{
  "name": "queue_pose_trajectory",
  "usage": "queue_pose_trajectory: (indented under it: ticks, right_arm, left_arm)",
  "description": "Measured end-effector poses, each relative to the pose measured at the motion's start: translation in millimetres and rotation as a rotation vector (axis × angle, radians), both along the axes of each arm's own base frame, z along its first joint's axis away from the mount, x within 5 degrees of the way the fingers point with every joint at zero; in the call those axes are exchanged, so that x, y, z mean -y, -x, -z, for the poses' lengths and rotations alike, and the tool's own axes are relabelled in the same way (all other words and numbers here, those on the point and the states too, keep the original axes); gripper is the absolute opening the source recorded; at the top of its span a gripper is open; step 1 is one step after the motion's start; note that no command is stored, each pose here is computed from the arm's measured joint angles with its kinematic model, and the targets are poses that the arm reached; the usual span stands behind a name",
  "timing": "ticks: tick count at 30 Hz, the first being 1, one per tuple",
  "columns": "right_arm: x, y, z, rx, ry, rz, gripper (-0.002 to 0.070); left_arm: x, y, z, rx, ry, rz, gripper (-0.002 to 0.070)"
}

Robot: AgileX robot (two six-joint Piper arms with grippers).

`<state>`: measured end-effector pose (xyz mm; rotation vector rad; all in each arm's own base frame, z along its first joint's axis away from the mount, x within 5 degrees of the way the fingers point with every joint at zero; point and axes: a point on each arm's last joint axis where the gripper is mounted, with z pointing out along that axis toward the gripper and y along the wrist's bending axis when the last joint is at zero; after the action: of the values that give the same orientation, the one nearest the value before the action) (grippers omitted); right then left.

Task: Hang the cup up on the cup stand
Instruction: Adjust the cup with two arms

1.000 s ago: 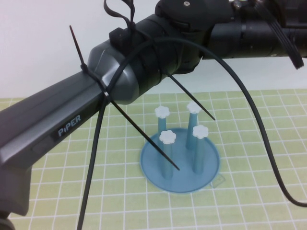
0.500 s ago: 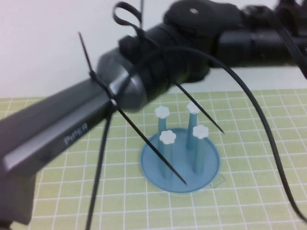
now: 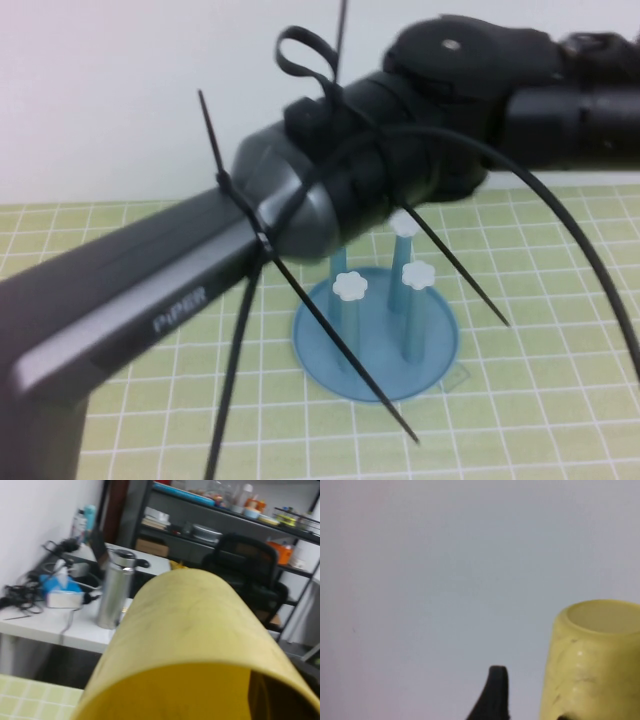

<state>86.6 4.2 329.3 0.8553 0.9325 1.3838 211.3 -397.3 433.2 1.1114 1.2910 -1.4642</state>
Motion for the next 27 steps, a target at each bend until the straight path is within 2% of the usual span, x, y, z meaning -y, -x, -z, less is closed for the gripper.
queue_pose_trajectory:
  ticks: [6, 15, 24, 27]
  right_arm:
    - [-1, -10, 5, -0.049, 0.019, 0.007, 0.0692]
    - [-3, -15, 6, -0.054, 0.083, 0.014, 0.0693]
    - [-4, -15, 6, -0.052, 0.109, 0.015, 0.0692]
    - [-4, -15, 6, -0.051, 0.117, 0.014, 0.0647]
  left_arm:
    - [12, 24, 0, -0.001, -0.001, 0.06, 0.0009]
    - [11, 26, 5, -0.035, -0.08, 0.071, 0.0009]
    - [11, 29, 6, -0.055, -0.091, 0.106, 0.0009]
    - [10, 31, 6, -0.054, -0.095, 0.122, 0.0009]
